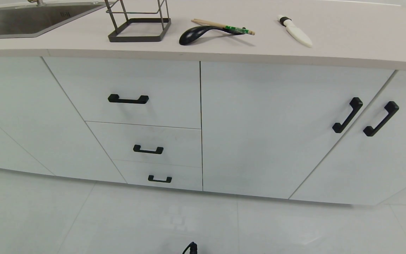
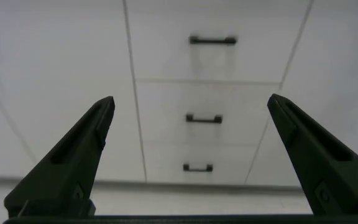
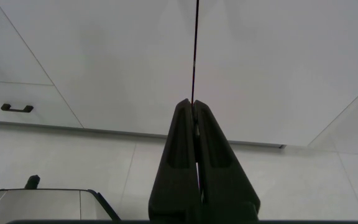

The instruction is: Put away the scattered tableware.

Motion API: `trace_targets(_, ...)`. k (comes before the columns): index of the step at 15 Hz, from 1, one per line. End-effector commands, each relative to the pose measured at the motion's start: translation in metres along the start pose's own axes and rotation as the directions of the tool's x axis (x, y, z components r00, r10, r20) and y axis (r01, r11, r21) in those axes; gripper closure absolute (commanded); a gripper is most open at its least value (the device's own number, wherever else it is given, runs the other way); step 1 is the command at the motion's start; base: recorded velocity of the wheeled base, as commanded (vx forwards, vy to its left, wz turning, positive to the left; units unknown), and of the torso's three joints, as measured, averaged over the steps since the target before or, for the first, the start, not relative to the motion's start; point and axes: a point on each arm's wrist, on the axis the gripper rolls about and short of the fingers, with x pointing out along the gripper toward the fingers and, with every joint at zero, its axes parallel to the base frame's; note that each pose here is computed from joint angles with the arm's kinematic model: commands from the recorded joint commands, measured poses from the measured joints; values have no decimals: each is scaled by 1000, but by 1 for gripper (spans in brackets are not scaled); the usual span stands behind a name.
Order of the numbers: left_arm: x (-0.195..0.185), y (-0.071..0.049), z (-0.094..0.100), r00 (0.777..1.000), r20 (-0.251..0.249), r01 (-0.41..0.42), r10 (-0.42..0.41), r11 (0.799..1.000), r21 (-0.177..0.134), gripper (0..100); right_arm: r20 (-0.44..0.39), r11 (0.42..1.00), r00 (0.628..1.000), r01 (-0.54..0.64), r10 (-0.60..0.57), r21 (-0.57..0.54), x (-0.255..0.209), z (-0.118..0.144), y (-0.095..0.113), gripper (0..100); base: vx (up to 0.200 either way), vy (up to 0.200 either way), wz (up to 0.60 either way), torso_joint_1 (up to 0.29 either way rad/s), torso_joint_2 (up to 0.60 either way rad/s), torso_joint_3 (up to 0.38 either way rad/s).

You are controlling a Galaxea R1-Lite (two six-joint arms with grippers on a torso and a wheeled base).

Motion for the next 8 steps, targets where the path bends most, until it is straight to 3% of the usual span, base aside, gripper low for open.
trace_targets(1,15,1,21,995,-68,72,-68,996,52,0,-2,1000,1000,-1,1,0,0,0,0,100,0,0,0,0,0,0)
trace_targets(2,26,2,20,985,-126,132,-116,984,122,0,-2,1000,1000,-1,1,0,0,0,0,100,0,0,0,0,0,0)
trace_targets(3,32,2,12,968,-188,210,-166,947,242,0,-2,1000,1000,-1,1,0,0,0,0,100,0,0,0,0,0,0)
trace_targets(4,34,2,9,960,-208,246,-189,922,298,0,-2,1000,1000,-1,1,0,0,0,0,100,0,0,0,0,0,0)
trace_targets(5,39,3,2,919,-288,374,-267,820,432,0,-2,1000,1000,-3,3,0,0,0,0,100,0,0,0,0,0,0)
trace_targets(6,45,3,-5,883,-367,451,-293,750,484,0,-2,1000,1000,-1,1,0,0,0,0,100,0,0,0,0,0,0)
trace_targets(8,46,3,-22,791,-526,584,-313,643,495,0,-2,1000,1000,-1,1,0,0,0,0,100,0,0,0,0,0,0)
